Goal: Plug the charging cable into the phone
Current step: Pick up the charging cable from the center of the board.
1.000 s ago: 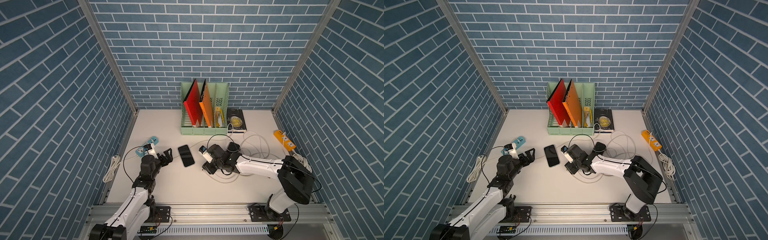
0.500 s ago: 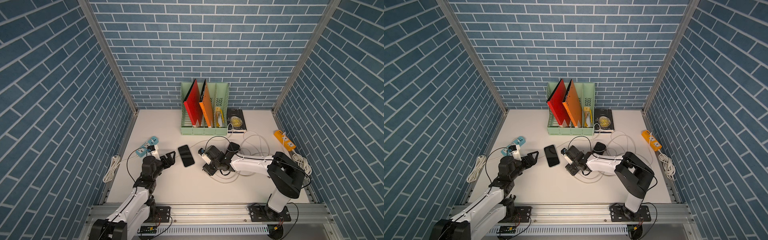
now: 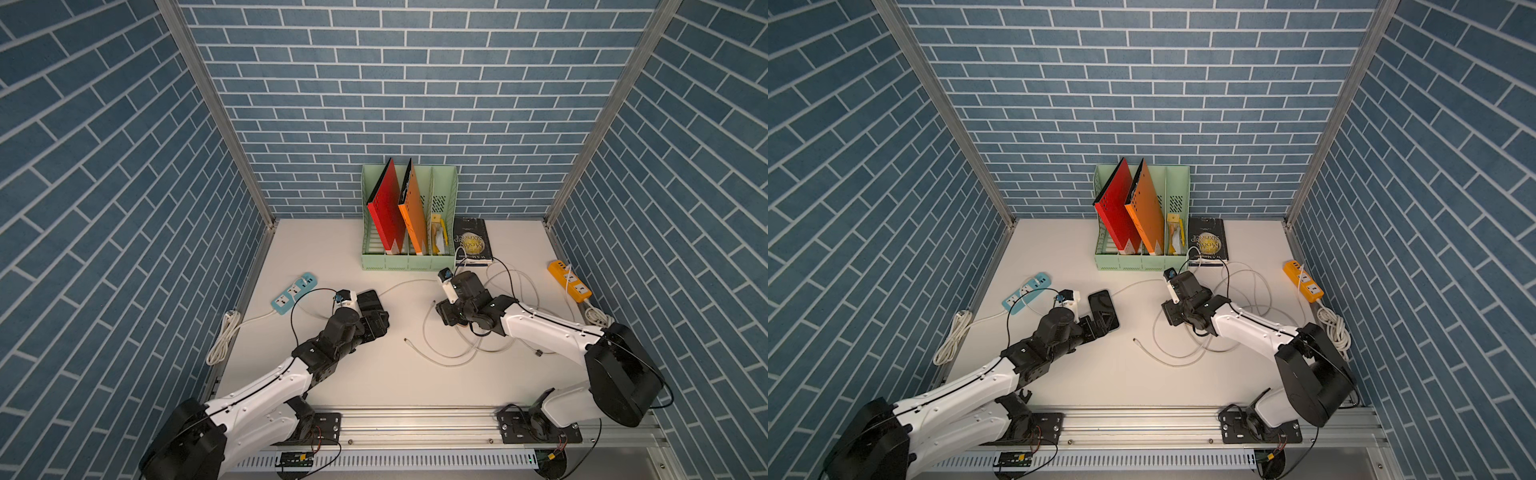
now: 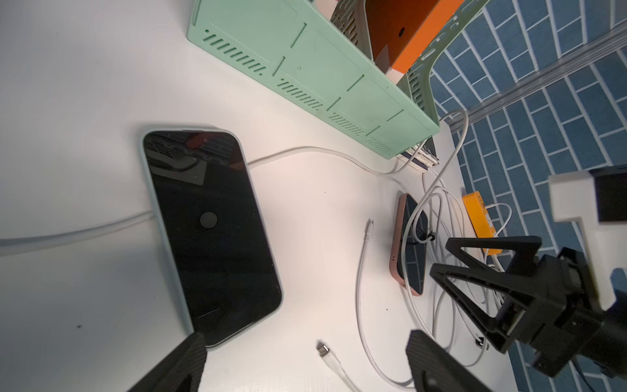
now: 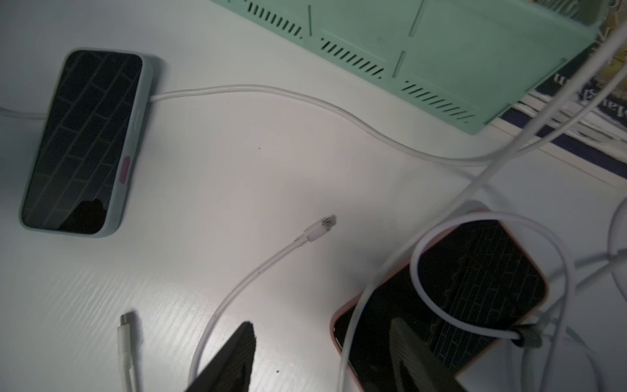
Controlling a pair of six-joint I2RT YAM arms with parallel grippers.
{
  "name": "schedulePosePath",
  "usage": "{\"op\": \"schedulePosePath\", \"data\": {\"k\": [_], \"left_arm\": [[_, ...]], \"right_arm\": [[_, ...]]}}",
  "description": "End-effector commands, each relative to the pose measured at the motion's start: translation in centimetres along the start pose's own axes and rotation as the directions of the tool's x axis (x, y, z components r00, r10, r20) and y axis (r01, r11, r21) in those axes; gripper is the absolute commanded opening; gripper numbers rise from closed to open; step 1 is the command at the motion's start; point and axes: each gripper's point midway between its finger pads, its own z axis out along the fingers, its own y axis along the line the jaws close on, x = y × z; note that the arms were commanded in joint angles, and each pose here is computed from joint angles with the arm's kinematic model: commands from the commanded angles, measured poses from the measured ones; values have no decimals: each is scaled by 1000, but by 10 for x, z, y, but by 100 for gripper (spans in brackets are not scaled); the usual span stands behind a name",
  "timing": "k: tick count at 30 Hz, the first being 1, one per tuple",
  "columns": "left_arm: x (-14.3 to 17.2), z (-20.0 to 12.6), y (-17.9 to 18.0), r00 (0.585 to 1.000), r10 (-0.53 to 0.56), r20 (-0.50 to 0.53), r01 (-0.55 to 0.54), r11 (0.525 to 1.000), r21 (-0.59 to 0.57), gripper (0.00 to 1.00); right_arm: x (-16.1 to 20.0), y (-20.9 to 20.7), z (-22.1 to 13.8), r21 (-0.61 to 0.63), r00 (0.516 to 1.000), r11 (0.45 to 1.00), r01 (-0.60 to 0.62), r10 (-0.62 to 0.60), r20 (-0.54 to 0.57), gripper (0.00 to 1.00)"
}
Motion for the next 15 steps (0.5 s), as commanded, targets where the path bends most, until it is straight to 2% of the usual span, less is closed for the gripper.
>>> {"op": "schedulePosePath", "data": {"k": [1,6,11,13,15], "left_arm": [[15,12,-4,1000,4,-19,-6,995,-97,100],[38,29,-45,995,58,-78,-66,992,-104,100],[27,28,-42,998,-60,-27,53,980,-192,100],[25,24,-39,992,-128,19,129,981,-144,100],[22,19,-48,978,-203,46,204,979,-8,100]], "right_arm": [[-9,-8,-7,10,996,998,-58,57,66,66],[-9,-13,-10,16,992,997,-75,73,99,66],[-4,-17,-11,9,988,995,-96,94,127,66],[-3,-17,-13,-2,986,995,-101,101,136,66],[-3,-17,-15,-5,984,995,-105,104,145,66]]}}
